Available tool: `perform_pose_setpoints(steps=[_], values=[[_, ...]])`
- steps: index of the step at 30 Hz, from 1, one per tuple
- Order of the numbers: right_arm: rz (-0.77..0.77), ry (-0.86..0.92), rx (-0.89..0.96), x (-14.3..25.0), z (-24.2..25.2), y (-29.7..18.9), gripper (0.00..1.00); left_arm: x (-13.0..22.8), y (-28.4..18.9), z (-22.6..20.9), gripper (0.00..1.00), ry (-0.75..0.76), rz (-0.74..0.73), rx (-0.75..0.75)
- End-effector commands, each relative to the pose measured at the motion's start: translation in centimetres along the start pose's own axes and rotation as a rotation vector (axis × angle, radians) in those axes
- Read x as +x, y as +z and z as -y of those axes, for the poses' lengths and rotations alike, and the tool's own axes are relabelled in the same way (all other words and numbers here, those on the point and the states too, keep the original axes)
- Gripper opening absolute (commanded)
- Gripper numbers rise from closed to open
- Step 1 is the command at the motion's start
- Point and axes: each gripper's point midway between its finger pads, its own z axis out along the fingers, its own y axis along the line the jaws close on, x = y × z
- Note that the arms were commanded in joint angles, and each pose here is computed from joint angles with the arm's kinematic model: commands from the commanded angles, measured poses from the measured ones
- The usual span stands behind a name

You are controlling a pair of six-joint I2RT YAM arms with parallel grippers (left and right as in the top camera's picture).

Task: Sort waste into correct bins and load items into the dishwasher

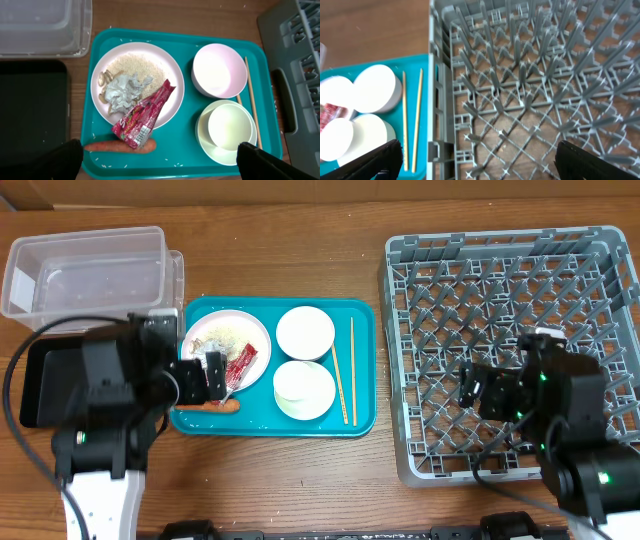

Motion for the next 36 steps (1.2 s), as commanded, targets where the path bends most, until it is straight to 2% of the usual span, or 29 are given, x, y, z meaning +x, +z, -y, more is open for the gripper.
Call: perform_pose_setpoints(steps=[1, 15, 20, 25, 33, 36], values=[[-0.056, -0.002, 0.031, 0.1, 0.3, 1.0, 1.0, -0.4, 1.9, -0.1, 1.0, 0.007, -0.07, 0.01], [-0.12, -0.002, 0.061, 1.2, 0.9, 1.8, 1.0, -1.0, 11.8, -2.2, 1.0, -0.012, -0.181, -0.014], [-0.139, -0.001, 0.066, 1.5, 1.0, 2.0, 1.0, 0.1, 15.1, -4.2, 0.94, -0.014, -0.243, -0.093], [-0.162, -0.001, 0.073, 1.7, 1.0, 2.5, 1.0, 1.5, 17.5, -4.8, 0.89, -0.02, -0.301, -0.099], [-0.195, 0.0, 0.082, 2.1, 1.2, 3.3, 1.0, 3.6, 20.1, -5.3, 0.67, -0.031, -0.375, -0.102], [-0.195, 0.003, 0.082, 2.1, 1.2, 3.3, 1.0, 3.6, 20.4, -5.4, 0.44, -0.03, -0.373, -0.102]])
